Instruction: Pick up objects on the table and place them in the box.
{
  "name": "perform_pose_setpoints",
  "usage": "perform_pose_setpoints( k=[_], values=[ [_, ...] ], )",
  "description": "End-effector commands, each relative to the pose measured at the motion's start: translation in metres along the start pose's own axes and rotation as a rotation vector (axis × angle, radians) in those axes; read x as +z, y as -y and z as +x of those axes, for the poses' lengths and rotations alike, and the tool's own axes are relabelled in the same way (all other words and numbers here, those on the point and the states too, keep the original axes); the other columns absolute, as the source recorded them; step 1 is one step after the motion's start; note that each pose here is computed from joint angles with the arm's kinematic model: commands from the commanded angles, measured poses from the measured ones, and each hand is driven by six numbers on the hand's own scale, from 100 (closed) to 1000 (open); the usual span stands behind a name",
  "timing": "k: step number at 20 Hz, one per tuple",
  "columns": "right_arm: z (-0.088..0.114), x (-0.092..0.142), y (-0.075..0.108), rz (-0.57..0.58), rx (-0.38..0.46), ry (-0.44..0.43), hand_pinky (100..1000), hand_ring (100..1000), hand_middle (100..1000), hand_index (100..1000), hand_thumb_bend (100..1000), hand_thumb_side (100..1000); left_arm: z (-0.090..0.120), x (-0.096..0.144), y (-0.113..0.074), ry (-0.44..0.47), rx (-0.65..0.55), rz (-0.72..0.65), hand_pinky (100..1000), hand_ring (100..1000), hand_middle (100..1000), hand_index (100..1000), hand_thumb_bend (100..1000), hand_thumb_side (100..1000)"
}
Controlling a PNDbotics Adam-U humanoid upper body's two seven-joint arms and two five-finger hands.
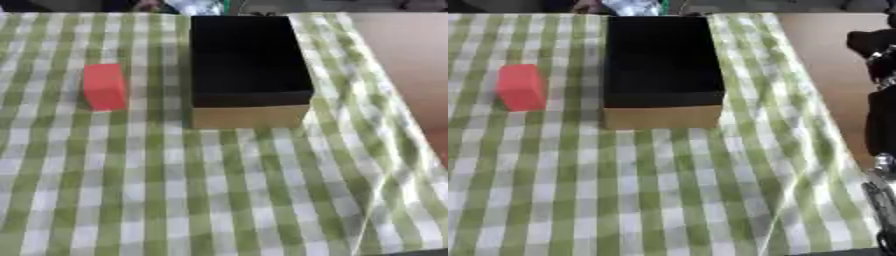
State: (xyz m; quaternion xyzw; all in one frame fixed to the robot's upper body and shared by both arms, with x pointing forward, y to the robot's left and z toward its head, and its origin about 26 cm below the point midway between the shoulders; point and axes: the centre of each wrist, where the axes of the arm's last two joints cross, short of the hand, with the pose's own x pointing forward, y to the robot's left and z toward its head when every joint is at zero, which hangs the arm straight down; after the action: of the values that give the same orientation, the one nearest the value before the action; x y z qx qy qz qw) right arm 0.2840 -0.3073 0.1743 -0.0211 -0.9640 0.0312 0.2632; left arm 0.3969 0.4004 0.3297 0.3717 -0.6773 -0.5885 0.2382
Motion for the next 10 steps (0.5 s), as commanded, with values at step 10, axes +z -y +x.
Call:
perform_pose_setpoints(
  k=[10],
  values=[
    [0.004, -0.005, -0.003, 0.027, -0.003, 0.004, 815, 738, 613, 811, 100, 860, 0.001, -0.038, 0.003, 0.032, -0.142, -0.208, 763, 883, 900, 1000, 894, 923]
  ],
)
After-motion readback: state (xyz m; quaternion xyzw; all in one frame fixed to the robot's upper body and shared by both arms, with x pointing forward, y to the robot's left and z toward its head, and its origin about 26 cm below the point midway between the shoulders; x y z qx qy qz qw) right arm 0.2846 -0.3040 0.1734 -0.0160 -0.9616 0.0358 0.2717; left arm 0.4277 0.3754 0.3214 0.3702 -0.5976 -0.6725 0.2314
